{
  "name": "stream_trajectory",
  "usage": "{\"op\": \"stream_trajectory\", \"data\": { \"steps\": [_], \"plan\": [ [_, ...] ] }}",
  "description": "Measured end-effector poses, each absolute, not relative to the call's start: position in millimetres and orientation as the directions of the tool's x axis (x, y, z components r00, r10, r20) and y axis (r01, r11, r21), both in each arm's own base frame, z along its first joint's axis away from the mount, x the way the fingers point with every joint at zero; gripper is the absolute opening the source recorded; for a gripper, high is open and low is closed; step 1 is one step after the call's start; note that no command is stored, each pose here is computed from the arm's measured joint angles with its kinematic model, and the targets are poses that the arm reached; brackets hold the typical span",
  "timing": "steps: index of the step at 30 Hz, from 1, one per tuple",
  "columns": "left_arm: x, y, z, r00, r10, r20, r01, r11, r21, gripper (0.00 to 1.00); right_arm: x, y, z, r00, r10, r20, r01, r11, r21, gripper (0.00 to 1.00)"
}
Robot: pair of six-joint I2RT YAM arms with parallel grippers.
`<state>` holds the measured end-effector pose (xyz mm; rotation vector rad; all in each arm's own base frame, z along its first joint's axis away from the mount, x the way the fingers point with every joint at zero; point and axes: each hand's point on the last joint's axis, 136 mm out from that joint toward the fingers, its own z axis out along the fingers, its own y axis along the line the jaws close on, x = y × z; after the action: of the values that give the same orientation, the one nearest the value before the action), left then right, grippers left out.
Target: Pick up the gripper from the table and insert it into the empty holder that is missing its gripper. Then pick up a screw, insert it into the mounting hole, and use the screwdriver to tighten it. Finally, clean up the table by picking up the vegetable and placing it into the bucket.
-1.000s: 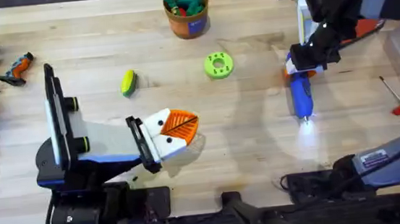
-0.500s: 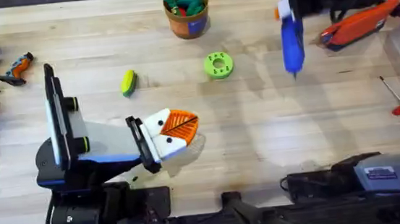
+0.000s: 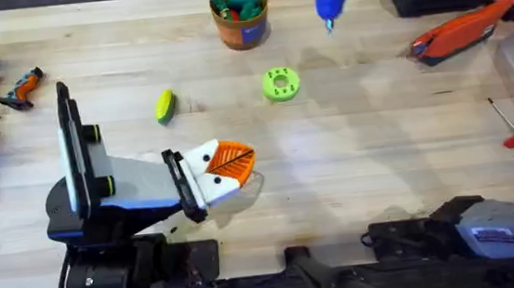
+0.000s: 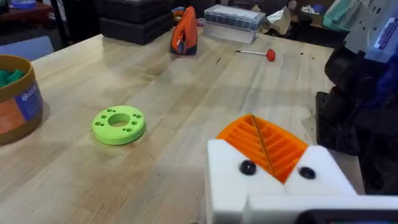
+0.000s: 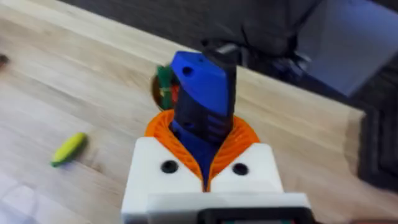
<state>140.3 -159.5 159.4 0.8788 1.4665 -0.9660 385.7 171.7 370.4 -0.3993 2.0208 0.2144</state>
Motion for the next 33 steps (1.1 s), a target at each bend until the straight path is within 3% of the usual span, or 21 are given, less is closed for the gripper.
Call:
{"op": "stream_trajectory", "data": {
  "steps": [13,25,33],
  "plan": [
    [140,-160,159,-0.106,0.008,-0.994,0.917,0.388,-0.095,0.005,358,215,423,-0.257,-0.093,-0.962,-0.605,0.792,0.085,0.027],
    [140,-160,159,-0.106,0.008,-0.994,0.917,0.388,-0.094,0.005,332,236,384,-0.19,0.067,-0.98,-0.735,0.652,0.187,0.027],
    [140,-160,160,-0.105,0.008,-0.994,0.917,0.388,-0.094,0.005,297,261,375,-0.096,0.182,-0.979,-0.894,0.416,0.166,0.027]
  ]
}}
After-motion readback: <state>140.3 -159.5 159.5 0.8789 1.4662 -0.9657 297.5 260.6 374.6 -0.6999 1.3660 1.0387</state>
